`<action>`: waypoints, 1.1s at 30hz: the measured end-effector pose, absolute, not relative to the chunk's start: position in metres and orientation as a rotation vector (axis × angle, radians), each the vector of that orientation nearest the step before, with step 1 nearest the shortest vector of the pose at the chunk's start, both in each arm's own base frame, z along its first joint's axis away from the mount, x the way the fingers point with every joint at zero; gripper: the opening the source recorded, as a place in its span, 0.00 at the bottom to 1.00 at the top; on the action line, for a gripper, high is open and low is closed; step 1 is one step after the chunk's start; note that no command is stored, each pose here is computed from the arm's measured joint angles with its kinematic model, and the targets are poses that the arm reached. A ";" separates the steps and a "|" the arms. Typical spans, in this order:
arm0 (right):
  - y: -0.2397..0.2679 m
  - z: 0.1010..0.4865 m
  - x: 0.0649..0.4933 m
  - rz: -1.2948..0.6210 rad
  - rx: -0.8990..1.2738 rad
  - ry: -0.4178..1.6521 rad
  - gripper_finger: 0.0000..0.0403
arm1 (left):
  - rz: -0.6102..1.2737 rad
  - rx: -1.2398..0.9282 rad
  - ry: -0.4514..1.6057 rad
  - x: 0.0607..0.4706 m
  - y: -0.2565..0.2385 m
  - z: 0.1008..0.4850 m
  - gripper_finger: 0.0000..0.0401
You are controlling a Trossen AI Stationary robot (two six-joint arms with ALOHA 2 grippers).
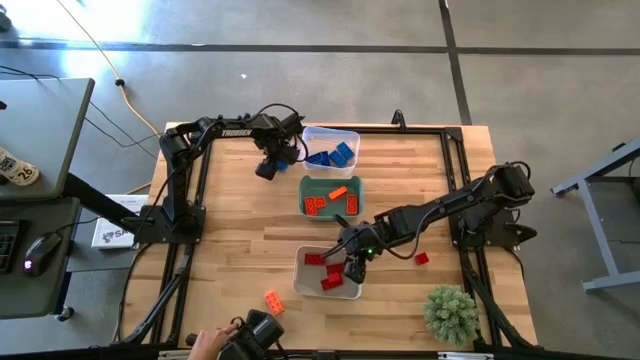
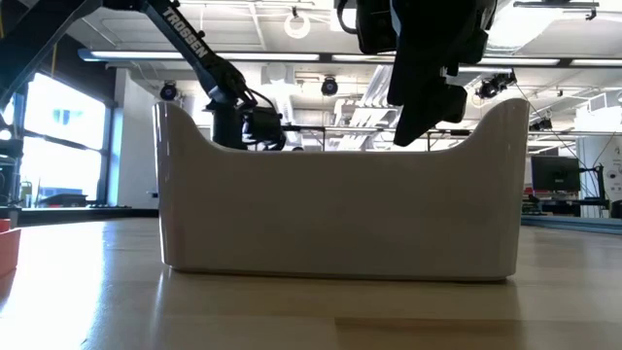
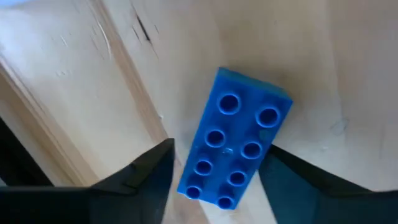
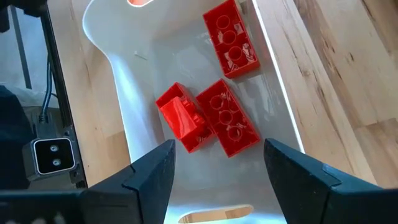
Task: Sort & place blocks by color
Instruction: Put the blue game piece into the transparent bin
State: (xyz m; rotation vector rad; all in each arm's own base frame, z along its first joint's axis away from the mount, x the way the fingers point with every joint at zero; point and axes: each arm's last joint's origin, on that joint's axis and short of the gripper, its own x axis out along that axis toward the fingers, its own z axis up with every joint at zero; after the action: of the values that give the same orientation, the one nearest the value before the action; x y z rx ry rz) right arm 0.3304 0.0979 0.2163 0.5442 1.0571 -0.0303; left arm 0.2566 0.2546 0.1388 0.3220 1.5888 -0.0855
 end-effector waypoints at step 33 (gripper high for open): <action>0.090 0.221 0.331 -0.155 0.694 1.027 0.58 | 0.338 0.181 0.918 0.277 0.209 0.273 0.30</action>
State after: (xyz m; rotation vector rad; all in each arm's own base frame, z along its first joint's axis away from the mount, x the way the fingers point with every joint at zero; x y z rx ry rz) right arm 0.3307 0.0897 0.2211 0.6940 1.0267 -0.1549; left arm 0.2771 0.2092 0.2725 0.1810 0.9183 0.3382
